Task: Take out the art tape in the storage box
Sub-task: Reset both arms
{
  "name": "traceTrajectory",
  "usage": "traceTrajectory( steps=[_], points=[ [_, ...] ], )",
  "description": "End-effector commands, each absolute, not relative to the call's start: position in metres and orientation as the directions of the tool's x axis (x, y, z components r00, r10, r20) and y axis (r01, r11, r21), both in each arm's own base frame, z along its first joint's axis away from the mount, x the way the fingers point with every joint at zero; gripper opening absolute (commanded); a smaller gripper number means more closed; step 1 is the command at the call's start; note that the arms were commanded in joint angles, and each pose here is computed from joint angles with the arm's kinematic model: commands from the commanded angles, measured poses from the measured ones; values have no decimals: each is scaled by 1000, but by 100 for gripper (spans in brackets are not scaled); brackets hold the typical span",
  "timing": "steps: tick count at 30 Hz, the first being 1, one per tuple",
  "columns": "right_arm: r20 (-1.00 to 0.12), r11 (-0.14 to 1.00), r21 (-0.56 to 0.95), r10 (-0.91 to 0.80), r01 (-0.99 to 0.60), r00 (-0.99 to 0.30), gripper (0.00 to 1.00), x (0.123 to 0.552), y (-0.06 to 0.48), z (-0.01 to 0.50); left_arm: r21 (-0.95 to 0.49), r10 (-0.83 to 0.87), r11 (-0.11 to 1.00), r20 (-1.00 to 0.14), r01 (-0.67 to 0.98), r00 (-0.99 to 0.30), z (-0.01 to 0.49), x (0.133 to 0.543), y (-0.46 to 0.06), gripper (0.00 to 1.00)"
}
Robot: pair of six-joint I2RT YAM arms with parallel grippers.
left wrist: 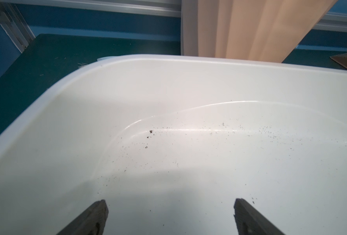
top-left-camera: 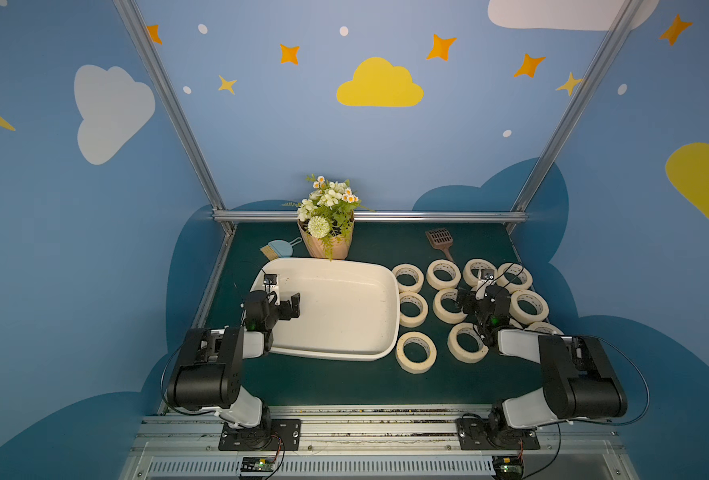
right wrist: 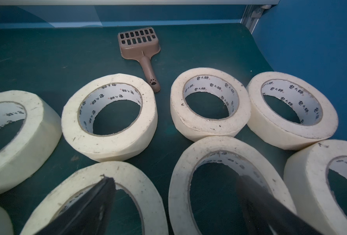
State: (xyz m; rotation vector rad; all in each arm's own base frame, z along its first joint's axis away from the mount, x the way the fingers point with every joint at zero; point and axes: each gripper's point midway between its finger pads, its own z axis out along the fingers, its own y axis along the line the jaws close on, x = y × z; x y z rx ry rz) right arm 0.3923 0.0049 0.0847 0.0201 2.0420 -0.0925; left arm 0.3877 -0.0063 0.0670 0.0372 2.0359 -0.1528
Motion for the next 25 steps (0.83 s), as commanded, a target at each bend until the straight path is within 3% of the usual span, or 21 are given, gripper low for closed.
traceTrajectory(
  steps=[1, 25],
  points=[
    [-886, 997, -68, -44, 37, -463, 99, 391, 8, 87, -81, -36, 992, -914, 95, -405, 82, 394, -7, 100],
    [-886, 997, -73, -48, 37, -461, 98, 391, 8, 87, -81, -37, 992, -914, 92, -404, 82, 394, -6, 100]
  ],
)
